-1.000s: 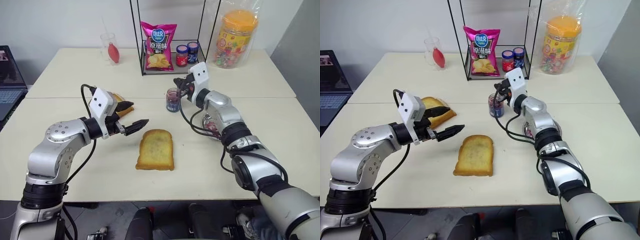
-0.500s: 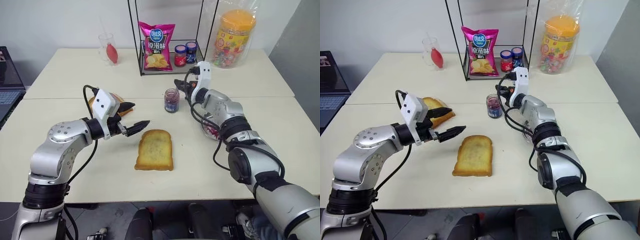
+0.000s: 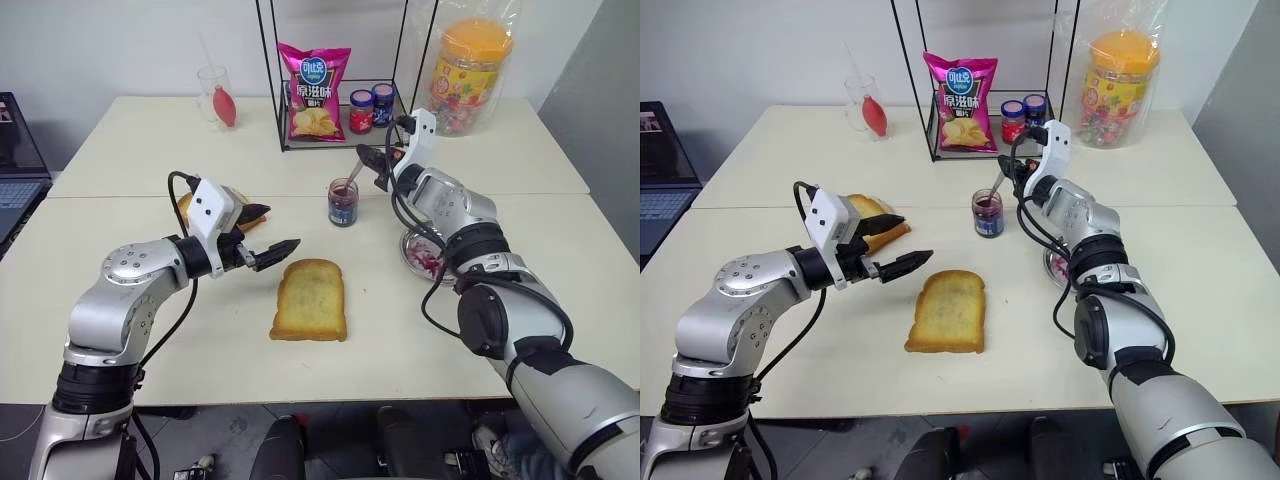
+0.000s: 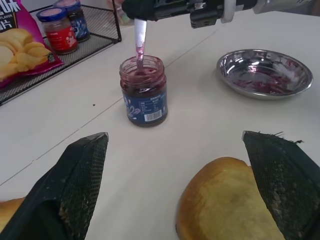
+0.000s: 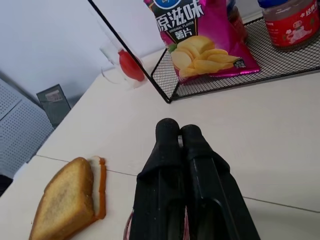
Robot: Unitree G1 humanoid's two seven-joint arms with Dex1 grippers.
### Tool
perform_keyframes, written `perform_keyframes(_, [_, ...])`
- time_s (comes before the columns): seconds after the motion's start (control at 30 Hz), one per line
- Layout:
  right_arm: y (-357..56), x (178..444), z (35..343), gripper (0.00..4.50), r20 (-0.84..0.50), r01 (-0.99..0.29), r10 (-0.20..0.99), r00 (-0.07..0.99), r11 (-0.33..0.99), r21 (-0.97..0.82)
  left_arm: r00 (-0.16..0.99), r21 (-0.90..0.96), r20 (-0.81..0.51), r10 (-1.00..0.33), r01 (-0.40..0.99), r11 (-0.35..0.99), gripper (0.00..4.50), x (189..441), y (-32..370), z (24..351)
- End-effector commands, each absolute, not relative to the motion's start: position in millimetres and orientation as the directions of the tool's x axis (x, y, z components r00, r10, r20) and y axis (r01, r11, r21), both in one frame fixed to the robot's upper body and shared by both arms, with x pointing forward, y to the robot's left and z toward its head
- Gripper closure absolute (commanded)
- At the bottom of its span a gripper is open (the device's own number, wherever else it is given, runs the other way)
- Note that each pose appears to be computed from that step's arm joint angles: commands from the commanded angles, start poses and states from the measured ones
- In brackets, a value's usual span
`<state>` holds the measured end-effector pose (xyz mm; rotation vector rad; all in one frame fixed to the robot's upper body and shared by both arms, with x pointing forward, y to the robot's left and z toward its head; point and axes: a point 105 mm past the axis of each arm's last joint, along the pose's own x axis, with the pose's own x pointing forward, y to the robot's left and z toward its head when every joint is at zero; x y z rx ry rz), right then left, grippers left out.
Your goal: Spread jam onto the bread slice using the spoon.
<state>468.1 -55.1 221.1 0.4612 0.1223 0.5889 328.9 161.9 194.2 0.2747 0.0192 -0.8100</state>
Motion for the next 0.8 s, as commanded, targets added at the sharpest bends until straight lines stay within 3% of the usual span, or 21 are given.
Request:
perform_keyframes(0.03, [-53.7, 467.5, 254.5, 4.49, 0.105, -0.537, 0.561, 0.821, 0.698, 0.474, 0.705, 0.282, -0.073, -0.706, 0.694, 0.663, 0.0, 331.6, 163.0, 209.5])
perform_keyframes(0.8, [-65.0, 468.1, 259.9, 4.49, 0.126, -0.533, 0.537, 0.834, 0.729, 0.43, 0.702, 0.299, -0.067, -0.709, 0.692, 0.657, 0.0, 334.5, 159.7, 212.0])
